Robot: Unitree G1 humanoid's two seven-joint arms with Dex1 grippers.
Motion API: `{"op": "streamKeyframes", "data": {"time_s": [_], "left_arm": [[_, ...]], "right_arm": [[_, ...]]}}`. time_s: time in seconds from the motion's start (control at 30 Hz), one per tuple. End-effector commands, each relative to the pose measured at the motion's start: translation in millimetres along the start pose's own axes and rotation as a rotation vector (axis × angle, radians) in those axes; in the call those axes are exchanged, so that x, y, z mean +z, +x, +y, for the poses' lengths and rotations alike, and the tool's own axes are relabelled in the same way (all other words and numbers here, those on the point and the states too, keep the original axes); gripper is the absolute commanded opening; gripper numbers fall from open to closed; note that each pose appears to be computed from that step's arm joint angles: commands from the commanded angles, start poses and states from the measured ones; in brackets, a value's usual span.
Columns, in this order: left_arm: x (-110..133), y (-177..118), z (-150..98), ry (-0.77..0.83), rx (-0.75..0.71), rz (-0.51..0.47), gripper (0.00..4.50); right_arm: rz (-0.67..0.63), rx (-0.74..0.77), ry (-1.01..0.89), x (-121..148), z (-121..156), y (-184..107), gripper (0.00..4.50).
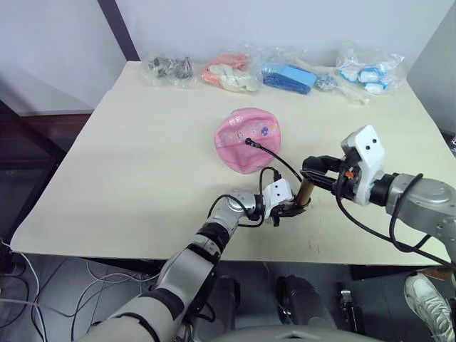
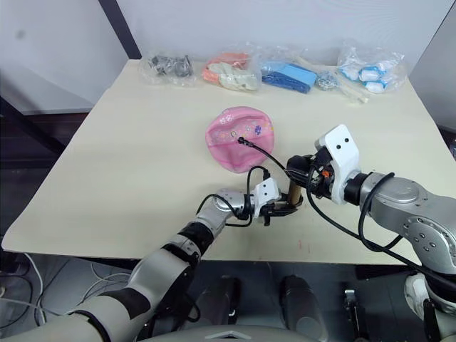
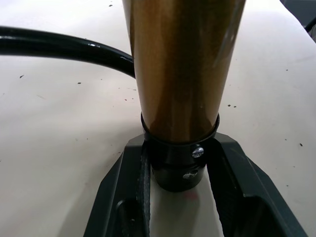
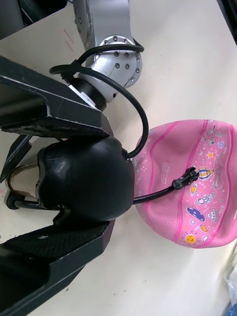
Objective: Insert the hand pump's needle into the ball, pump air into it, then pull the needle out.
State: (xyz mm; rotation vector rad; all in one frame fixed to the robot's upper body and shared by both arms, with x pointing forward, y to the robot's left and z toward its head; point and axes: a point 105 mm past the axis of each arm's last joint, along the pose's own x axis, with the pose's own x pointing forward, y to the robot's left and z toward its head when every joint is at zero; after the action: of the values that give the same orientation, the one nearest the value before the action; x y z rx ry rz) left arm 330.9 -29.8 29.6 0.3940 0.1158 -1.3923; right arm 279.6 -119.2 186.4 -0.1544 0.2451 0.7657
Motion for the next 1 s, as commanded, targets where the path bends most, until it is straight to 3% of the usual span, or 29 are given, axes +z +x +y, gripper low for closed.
{"op": "streamKeyframes", "data": {"time_s": [0.03, 0.37, 0.7, 0.87, 1.0], "left_arm": [[0.0, 2.0, -0.1, 0.039, -0.017, 0.03, 1.14], [-15.7, -4.5, -7.3, 0.032, -0.03, 0.075, 1.13], [-21.0, -8.1, -6.6, 0.03, -0.036, 0.106, 1.13], [-23.3, -8.6, -8.2, 0.023, -0.049, 0.117, 1.13], [-30.5, -9.9, -12.6, 0.005, -0.059, 0.135, 1.13]], "right_arm": [[-0.051, -0.042, -0.062, 17.9, -9.2, -11.6, 1.84], [-0.151, -0.121, -0.137, 81.6, -25.8, -48.3, 1.84], [-0.167, -0.212, -0.19, 129.3, -30.3, -83.9, 1.75], [-0.161, -0.214, -0.193, 136.9, -27.1, -84.9, 1.73], [-0.1, -0.176, -0.127, 107.0, -26.7, -62.5, 1.73]]}}
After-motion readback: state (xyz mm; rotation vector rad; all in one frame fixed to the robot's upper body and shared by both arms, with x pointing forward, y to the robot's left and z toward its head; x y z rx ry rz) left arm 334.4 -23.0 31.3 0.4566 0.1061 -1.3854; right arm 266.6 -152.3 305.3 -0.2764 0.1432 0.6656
